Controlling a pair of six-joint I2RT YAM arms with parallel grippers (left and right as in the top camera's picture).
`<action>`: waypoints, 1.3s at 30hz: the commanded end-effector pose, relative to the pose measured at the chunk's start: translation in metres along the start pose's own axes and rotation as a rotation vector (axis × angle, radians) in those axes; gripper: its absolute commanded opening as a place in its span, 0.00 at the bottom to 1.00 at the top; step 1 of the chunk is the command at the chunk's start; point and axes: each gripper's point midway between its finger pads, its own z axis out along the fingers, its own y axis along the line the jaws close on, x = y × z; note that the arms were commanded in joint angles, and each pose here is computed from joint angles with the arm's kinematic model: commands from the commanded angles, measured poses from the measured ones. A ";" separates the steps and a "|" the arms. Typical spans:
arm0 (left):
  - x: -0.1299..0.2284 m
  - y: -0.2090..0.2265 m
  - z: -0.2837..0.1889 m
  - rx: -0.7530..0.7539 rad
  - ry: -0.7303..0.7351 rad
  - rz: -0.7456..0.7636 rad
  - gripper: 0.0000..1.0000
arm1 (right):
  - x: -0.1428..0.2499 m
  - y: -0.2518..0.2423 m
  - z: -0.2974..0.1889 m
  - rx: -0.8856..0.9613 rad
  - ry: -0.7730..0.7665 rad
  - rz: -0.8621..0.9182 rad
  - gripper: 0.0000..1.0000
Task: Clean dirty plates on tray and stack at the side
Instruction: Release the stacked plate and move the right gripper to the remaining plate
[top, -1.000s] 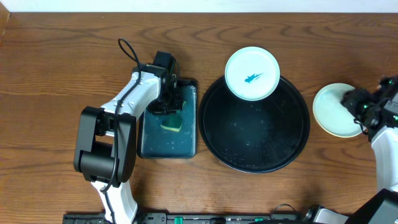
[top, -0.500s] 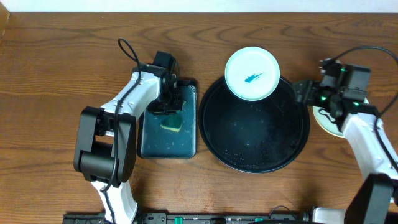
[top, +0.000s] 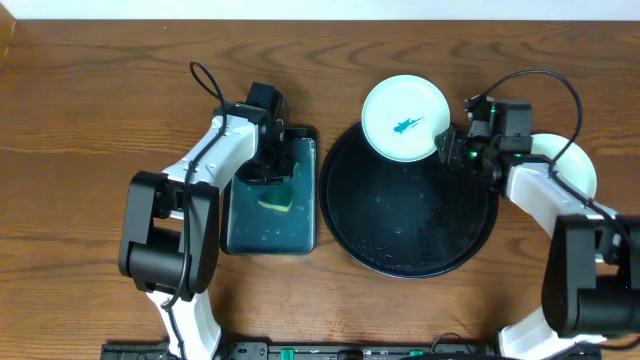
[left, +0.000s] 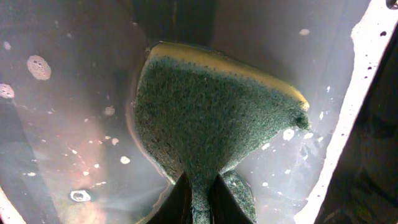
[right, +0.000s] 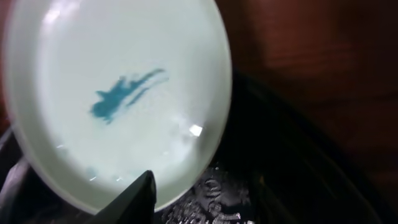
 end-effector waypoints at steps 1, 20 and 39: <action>0.006 0.005 0.015 -0.014 0.044 -0.006 0.08 | 0.003 -0.008 0.013 0.057 0.003 0.083 0.43; 0.006 0.005 0.015 -0.014 0.044 -0.006 0.08 | 0.081 0.021 0.008 -0.078 0.338 0.249 0.01; 0.006 0.005 0.015 -0.013 0.044 -0.006 0.08 | 0.109 0.036 -0.006 -0.152 0.479 0.313 0.30</action>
